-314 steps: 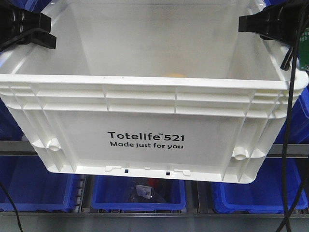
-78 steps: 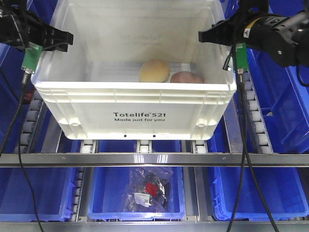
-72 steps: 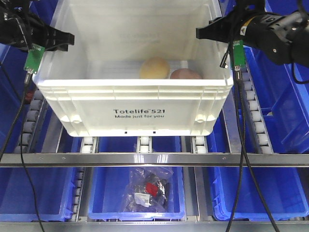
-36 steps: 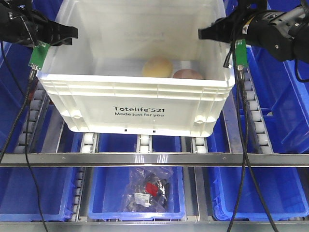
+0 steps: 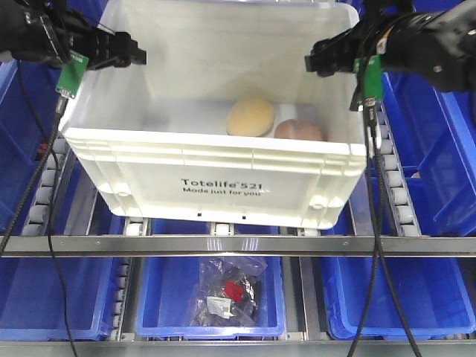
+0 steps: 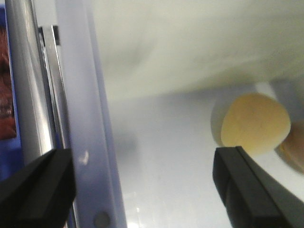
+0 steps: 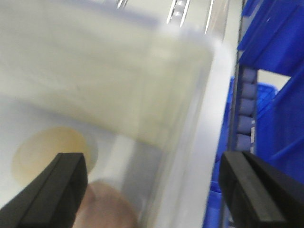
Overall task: Place moving items into box and shelve
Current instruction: 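Lower the tote onto the roller track with both grippers, then open the left gripper and withdraw it from the tote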
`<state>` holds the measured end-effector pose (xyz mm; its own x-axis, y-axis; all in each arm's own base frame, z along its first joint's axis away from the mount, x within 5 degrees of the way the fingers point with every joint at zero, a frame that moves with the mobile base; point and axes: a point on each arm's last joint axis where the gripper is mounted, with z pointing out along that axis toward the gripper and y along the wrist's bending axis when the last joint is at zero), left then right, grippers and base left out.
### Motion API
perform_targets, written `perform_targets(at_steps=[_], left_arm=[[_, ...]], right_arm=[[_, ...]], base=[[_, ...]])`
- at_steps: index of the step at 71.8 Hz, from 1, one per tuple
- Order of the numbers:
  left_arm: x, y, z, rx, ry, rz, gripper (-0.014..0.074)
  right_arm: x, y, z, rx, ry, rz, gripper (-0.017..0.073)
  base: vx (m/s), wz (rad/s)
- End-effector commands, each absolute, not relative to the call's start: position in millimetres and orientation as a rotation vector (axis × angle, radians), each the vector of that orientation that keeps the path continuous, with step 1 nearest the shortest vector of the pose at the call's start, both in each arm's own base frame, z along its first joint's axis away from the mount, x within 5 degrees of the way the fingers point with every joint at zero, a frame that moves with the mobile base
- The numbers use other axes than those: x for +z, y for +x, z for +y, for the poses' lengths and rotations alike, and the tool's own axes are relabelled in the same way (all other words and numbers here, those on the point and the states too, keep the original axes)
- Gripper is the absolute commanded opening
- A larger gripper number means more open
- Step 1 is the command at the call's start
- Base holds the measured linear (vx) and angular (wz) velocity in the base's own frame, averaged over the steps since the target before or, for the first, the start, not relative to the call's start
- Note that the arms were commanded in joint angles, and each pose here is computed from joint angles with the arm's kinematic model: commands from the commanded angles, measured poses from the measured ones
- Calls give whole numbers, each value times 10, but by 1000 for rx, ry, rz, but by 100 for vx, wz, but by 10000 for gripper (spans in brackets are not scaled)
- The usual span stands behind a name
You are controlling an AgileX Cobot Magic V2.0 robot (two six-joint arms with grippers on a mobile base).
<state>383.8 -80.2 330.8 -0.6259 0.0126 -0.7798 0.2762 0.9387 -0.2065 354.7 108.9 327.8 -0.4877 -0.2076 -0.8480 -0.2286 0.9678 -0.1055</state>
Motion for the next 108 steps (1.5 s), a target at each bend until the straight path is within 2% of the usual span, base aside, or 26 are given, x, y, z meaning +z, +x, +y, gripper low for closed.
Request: perform_targets(at_steps=[1, 22, 45, 64, 75, 86, 93, 102, 108], left_arm=[[3832, 3650, -783, -372, 203, 2042, 671], [3990, 3304, -768, -371, 318, 2147, 595], [3967, 3235, -777, -389, 349, 2207, 515], [3968, 3236, -776, -388, 349, 2206, 491], [3839, 3166, -780, -391, 348, 2237, 491], [3720, 2907, -800, -365, 331, 2163, 490], [3840, 2622, -780, -319, 350, 2044, 470], [3957, 2215, -675, -285, 335, 1903, 407], [3953, 1922, -583, -273, 305, 1811, 336]], right_arm=[[3705, 3407, 1054, 37, -310, 1948, 578], [3931, 3204, 964, 27, -282, 1926, 566], [3931, 3204, 964, 28, -281, 1927, 566], [3929, 3203, 963, 27, -281, 1929, 566], [3929, 3203, 963, 27, -281, 1929, 566], [3929, 3203, 963, 27, -281, 1929, 566], [3929, 3203, 963, 27, -281, 1929, 566], [3929, 3203, 963, 27, -281, 1929, 566], [3929, 3203, 963, 27, -281, 1929, 566]], base=[[0, 0], [0, 0], [0, 0], [0, 0], [0, 0], [0, 0], [0, 0], [0, 0], [0, 0]])
